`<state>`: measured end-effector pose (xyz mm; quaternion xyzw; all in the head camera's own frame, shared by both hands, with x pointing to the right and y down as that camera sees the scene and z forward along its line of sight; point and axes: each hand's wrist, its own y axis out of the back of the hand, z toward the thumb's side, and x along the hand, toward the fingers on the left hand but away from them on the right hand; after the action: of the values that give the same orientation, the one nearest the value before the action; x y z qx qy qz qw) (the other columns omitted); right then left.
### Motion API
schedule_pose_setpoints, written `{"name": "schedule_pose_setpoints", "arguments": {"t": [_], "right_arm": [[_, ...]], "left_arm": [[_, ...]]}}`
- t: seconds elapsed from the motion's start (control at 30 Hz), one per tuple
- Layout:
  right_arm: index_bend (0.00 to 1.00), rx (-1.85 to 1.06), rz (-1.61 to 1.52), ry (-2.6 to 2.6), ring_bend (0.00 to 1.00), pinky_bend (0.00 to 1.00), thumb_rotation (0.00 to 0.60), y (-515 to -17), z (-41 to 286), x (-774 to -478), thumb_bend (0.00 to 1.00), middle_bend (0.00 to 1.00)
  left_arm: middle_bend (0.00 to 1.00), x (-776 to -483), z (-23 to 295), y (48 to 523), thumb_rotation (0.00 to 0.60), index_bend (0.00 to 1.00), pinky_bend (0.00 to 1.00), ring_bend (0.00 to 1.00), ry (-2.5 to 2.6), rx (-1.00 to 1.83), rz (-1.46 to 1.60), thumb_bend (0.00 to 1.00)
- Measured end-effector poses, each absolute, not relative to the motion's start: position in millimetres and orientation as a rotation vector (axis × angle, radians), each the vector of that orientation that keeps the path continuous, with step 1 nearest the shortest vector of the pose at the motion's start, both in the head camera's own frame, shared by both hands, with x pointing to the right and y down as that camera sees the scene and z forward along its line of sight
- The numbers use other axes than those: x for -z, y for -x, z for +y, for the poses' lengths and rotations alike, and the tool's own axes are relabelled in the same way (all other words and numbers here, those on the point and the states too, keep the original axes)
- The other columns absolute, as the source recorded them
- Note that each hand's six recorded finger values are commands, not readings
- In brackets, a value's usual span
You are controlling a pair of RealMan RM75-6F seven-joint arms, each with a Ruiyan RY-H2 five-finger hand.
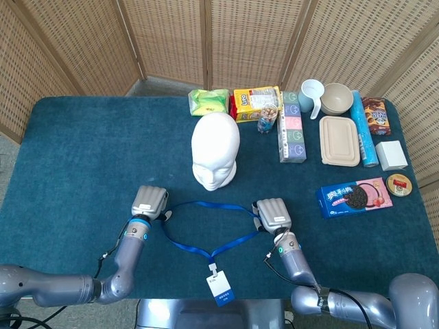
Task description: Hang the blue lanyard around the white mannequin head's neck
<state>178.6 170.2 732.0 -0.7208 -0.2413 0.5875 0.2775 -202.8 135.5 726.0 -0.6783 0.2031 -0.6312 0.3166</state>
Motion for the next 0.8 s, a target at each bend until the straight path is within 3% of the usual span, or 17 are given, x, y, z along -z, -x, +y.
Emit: {"name": "schedule_pose_setpoints", "arguments": {"t": [0.27, 0.5, 0.8], "right_arm": [[0.65, -1.584, -0.658, 1.934, 1.0, 1.0, 0.587, -181.4, 168.9, -732.5, 0.55, 1.0], [0.65, -1.589, -0.659, 1.942, 1.0, 1.0, 0.596, -181.6, 169.7, -734.2, 0.55, 1.0], [0.65, -1.596, -0.665, 1.941, 1.0, 1.0, 0.6, -183.7, 169.4, -735.3, 0.56, 1.0]], "left_arm": [[1.0, -727.2, 134.4, 204.3, 0.485, 0.67, 1.0, 1.0, 1.775, 1.674, 0.534, 0.27], [1.0, -728.0, 133.0, 208.1, 0.486, 0.67, 1.0, 1.0, 1.757, 1.689, 0.529, 0.17], [1.0, -728.2, 131.0, 208.2, 0.49, 0.72, 1.0, 1.0, 1.729, 1.687, 0.541, 0.11]]}}
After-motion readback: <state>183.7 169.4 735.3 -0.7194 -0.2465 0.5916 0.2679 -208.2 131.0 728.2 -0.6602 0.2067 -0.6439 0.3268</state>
